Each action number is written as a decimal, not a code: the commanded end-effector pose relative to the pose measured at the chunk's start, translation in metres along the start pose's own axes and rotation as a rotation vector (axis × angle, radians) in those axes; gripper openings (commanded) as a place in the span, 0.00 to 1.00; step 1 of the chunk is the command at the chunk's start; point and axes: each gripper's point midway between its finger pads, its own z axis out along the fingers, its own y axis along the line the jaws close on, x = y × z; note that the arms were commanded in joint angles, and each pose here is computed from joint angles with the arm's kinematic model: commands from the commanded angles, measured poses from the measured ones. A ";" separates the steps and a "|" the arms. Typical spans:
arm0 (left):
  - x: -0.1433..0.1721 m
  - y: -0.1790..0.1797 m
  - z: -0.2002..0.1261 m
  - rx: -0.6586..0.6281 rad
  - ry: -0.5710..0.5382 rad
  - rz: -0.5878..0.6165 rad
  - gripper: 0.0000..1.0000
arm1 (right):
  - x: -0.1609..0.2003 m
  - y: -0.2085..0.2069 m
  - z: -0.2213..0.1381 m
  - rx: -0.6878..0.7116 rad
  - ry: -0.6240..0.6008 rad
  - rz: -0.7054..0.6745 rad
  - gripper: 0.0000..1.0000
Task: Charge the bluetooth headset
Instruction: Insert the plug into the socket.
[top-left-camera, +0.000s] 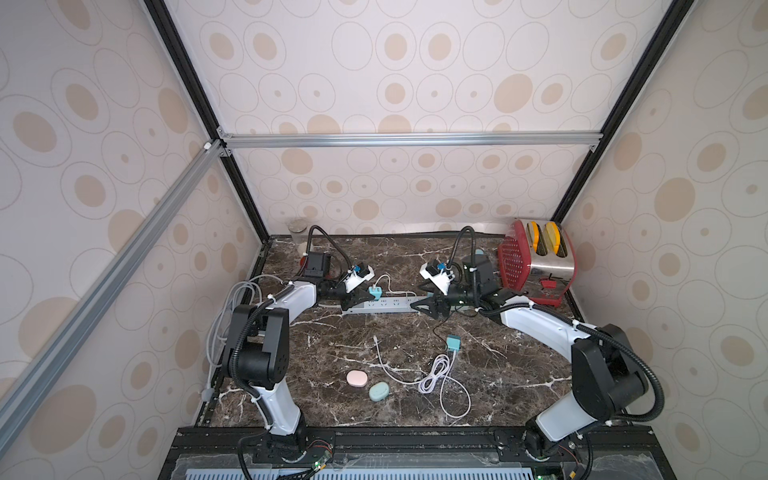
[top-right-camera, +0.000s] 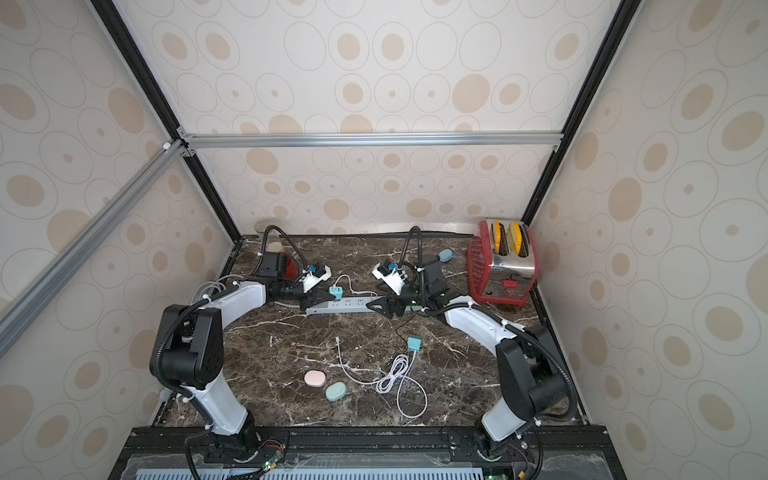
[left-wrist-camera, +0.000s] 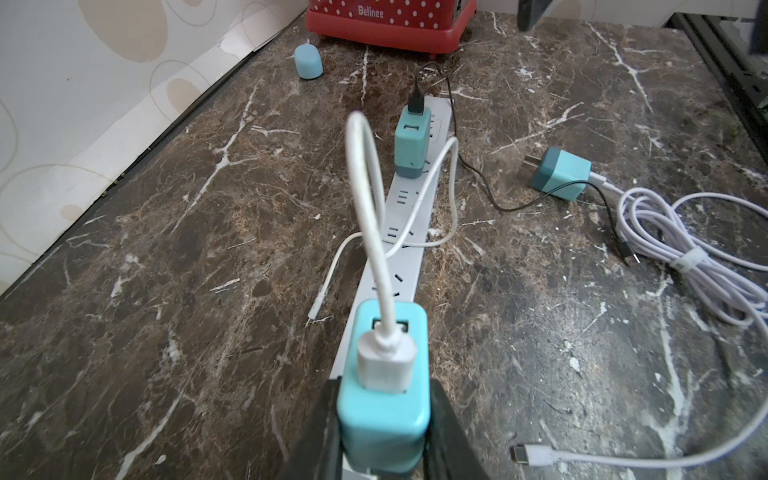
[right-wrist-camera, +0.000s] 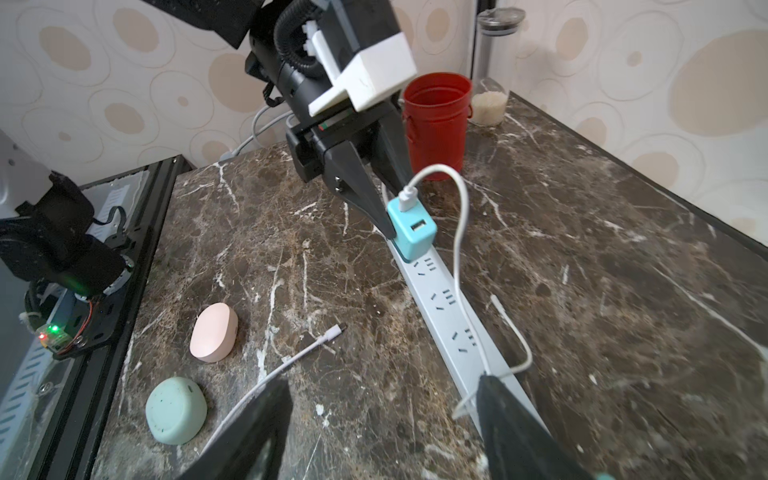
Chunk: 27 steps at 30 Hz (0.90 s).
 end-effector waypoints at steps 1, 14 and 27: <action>-0.007 -0.001 -0.008 0.024 0.010 0.054 0.00 | -0.022 -0.001 0.023 -0.040 -0.034 -0.098 0.71; -0.013 -0.007 -0.010 0.038 -0.025 0.071 0.00 | -0.006 -0.017 0.087 -0.128 0.009 -0.218 0.62; -0.020 -0.008 -0.010 0.058 -0.066 0.072 0.00 | -0.004 -0.019 0.110 -0.178 0.014 -0.224 0.57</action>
